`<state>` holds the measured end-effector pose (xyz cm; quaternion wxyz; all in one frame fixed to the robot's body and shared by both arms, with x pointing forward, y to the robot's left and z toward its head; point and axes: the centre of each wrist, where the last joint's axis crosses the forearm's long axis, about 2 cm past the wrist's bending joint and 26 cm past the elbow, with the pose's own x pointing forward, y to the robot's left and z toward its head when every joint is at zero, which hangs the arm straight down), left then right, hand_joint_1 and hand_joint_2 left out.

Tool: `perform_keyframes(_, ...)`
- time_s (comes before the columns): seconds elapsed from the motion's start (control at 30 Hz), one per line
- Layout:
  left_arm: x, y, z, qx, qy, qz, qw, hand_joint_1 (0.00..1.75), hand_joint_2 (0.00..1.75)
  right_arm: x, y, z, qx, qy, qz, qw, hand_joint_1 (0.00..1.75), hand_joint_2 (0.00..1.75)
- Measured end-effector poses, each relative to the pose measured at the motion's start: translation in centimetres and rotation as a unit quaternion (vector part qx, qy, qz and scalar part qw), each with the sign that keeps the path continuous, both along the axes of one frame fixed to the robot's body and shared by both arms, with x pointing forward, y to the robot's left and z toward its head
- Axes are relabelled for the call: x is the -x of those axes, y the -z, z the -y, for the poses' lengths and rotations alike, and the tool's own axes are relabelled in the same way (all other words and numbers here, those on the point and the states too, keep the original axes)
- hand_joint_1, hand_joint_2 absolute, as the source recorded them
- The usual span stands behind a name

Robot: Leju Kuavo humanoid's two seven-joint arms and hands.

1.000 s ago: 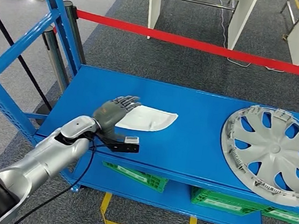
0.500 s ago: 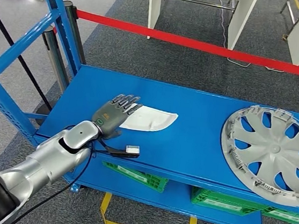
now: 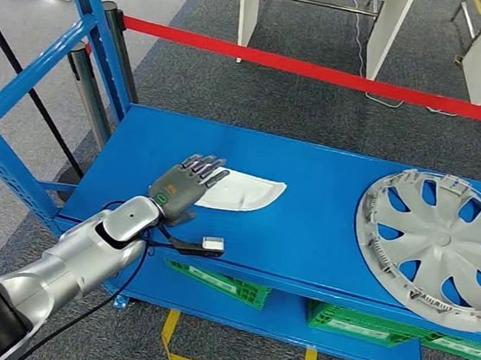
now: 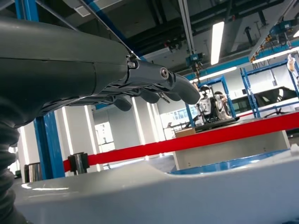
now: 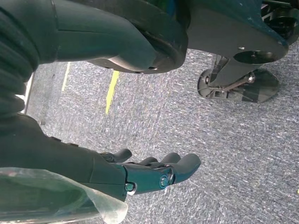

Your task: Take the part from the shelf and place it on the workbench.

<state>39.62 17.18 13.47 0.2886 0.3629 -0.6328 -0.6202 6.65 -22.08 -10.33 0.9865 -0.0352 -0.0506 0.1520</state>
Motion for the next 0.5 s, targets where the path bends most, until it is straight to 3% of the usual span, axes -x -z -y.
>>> perform_keyframes(0.23, 0.1, 0.3, 0.0, -0.007, 0.001, -0.004, 1.000, 0.00, 1.75, 0.0, 0.0, 0.0, 0.000, 0.000, 0.000, 1.000, 0.00, 1.75)
perform_keyframes(0.5, -1.2, -0.8, 1.0, -0.067, -0.031, -0.094, 0.993, 0.00, 1.75, 0.1, 0.0, 0.0, -0.002, 0.005, -0.004, 1.000, 0.00, 1.75)
